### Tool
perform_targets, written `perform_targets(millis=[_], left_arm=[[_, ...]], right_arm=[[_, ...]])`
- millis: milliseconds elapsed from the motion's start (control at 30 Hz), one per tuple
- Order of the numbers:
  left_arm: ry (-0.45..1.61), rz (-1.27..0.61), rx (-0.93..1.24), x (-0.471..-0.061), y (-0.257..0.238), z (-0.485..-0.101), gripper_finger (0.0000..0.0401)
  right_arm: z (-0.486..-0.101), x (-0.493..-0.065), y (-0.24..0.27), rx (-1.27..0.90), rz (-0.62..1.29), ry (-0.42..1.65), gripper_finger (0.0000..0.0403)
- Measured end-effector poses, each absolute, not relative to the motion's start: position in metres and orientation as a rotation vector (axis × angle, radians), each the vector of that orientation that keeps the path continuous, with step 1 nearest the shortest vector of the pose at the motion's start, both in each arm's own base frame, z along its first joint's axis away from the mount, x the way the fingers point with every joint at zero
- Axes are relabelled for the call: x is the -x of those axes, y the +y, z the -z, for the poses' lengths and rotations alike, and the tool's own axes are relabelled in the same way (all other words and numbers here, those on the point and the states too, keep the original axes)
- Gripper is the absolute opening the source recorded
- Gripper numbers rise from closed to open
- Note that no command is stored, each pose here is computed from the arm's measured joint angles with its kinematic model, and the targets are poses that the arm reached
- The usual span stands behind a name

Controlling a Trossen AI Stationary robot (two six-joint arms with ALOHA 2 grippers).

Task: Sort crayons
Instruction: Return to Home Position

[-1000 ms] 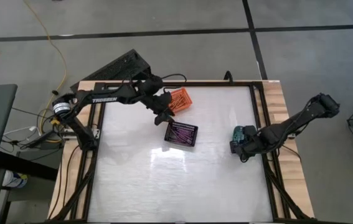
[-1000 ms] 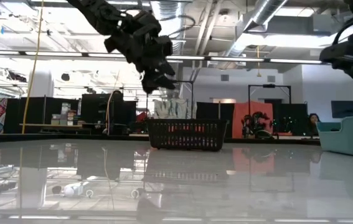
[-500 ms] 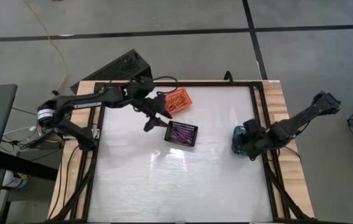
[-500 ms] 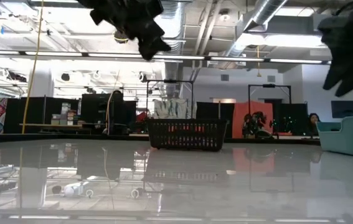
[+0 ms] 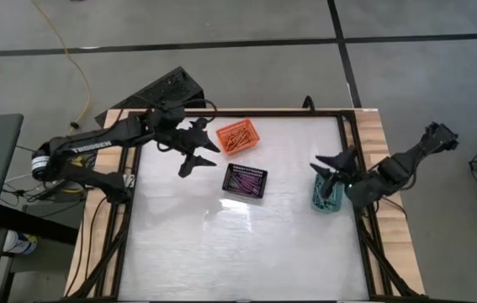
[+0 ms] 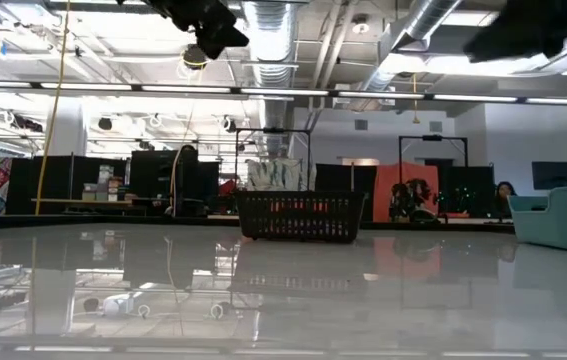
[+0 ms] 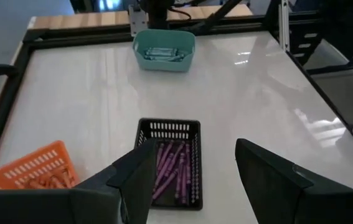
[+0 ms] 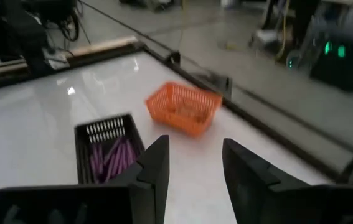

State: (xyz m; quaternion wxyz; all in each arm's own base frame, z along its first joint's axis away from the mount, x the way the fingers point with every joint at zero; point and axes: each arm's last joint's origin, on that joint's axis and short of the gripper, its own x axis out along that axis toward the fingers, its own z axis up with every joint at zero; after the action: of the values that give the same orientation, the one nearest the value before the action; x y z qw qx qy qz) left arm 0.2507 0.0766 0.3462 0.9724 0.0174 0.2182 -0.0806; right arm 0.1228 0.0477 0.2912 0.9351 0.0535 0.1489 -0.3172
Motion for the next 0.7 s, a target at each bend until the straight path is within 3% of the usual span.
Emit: perform_targets(millis=[433, 700], left_arm=[[0.295, 0.053, 0.034, -0.206, 0.080, -0.314, 0.0178], [0.175, 0.036, 0.081, -0.171, 0.067, -0.290, 0.0174]], right_arm=[[-0.348, -0.111, 0.018, 0.056, 0.283, 0.049, 0.0141], [-0.347, -0.121, -0.006, 0.143, 0.076, 0.018, 0.0139]])
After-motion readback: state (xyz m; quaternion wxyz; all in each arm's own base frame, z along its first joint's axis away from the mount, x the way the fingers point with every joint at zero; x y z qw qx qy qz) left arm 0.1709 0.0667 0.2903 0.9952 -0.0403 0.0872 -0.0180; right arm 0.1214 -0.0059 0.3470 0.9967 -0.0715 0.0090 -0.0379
